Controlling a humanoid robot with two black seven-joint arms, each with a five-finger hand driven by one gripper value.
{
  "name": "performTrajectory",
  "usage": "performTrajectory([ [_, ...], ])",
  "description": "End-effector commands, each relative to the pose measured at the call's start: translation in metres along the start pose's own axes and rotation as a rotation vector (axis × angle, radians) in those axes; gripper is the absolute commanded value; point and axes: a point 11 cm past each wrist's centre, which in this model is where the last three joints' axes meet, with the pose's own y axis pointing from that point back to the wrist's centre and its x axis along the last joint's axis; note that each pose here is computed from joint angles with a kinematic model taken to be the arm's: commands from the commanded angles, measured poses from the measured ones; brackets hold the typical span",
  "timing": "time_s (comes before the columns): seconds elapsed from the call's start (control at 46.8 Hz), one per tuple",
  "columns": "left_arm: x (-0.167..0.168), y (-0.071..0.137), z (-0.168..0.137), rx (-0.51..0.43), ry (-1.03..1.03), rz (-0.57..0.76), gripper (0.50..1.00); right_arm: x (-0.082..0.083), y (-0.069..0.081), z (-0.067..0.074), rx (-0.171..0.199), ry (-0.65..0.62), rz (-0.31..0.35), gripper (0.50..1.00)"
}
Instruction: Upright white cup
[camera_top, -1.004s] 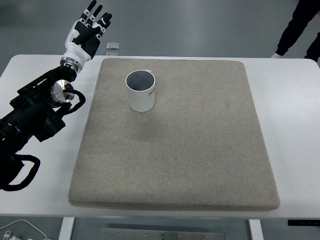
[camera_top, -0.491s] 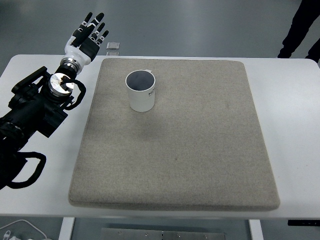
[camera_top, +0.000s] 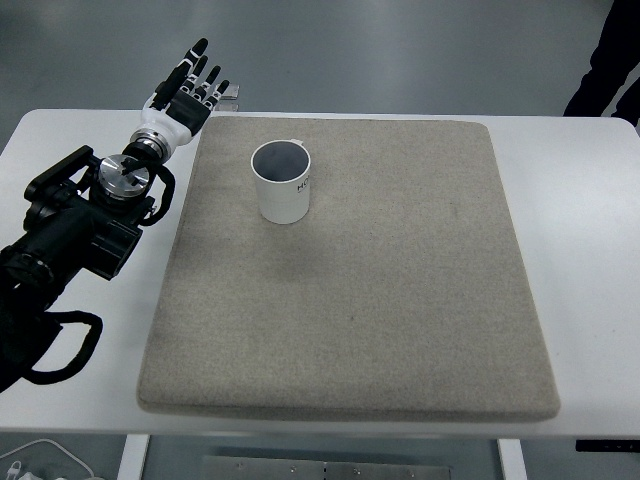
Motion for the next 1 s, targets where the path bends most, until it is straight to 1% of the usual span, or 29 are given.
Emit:
performTrajectory([
  [0.0, 0.002, 0.0, -0.001, 0.001, 0.002, 0.003, 0.994, 0.0, 0.0, 0.0, 0.0, 0.0, 0.0, 0.93],
  [0.128, 0.008, 0.003, -0.01, 0.015, 0.008, 0.005, 0.994, 0.0, 0.0, 0.0, 0.0, -0.001, 0.0, 0.93],
  [0.299, 0.007, 0.003, -0.011, 0.008, -0.017, 0.001, 0.994, 0.0, 0.0, 0.0, 0.002, -0.003, 0.0, 0.93],
  [0.47, 0.007, 0.003, -0.013, 0.013, -0.027, -0.002, 0.992, 0.0, 0.0, 0.0, 0.002, -0.003, 0.0, 0.93],
  [0.577, 0.007, 0.003, -0.016, 0.027, -0.067, -0.003, 0.99, 0.0, 0.0, 0.0, 0.0, -0.001, 0.0, 0.93],
  [0.983, 0.003, 0.002, -0.013, 0.021, -0.104, -0.011, 0.988, 0.0, 0.0, 0.0, 0.0, -0.003, 0.0, 0.93],
])
